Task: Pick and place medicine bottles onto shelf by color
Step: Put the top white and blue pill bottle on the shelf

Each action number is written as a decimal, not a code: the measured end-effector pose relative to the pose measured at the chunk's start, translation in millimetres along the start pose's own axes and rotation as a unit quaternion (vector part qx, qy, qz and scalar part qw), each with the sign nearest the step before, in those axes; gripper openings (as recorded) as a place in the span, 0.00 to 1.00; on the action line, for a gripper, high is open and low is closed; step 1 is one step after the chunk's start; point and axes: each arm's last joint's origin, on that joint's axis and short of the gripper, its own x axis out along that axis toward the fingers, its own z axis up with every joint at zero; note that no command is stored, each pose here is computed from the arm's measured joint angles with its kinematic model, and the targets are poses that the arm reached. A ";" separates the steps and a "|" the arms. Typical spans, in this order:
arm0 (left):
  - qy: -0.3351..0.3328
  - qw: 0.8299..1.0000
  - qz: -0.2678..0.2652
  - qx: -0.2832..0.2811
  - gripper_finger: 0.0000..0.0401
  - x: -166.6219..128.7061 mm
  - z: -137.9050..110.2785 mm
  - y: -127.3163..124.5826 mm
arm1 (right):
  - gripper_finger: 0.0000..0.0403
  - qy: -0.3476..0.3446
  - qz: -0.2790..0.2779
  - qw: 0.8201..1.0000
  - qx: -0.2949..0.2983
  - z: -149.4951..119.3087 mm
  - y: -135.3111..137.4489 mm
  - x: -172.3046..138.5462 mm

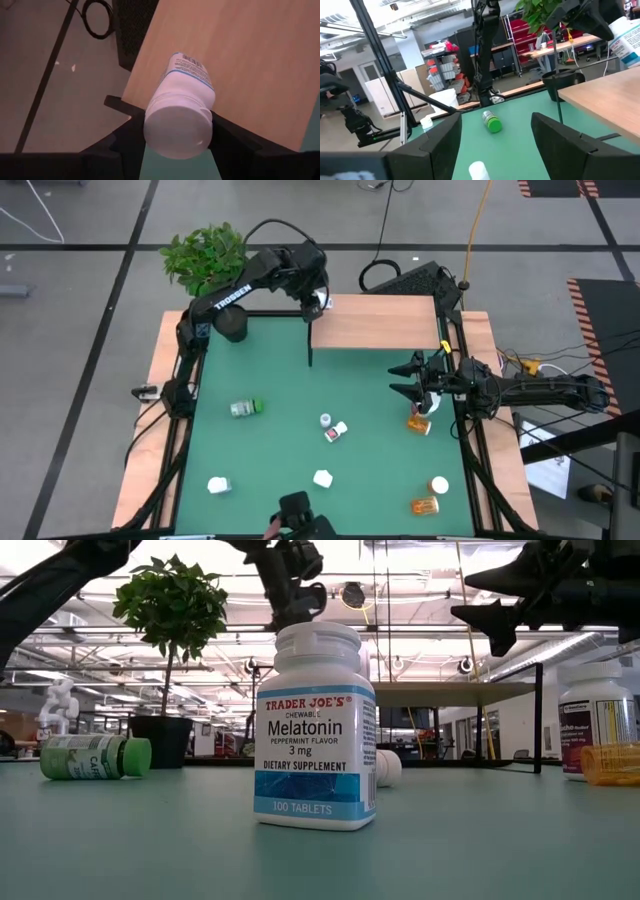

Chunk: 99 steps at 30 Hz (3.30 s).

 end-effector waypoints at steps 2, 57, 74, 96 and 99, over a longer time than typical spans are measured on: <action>-0.003 1.000 0.000 0.001 0.50 0.1 1.0 -1.3 | 0.58 0.000 0.000 1.000 0.000 -0.1 0.0 0.0; -0.041 0.997 0.014 0.070 0.61 30.5 7.8 -16.9 | 0.58 -0.001 0.005 0.999 0.041 0.5 0.5 -0.1; -0.062 0.991 0.036 0.113 0.61 41.8 7.5 -5.7 | 0.58 -0.001 0.005 0.999 0.040 0.5 0.5 -0.1; -0.023 0.992 0.049 0.110 0.61 30.3 4.5 -19.0 | 0.58 -0.001 0.004 0.999 0.036 0.4 0.5 -0.1; -0.028 0.989 0.018 0.141 0.61 32.3 2.7 -20.6 | 0.58 -0.001 0.004 0.999 0.039 0.4 0.5 -0.1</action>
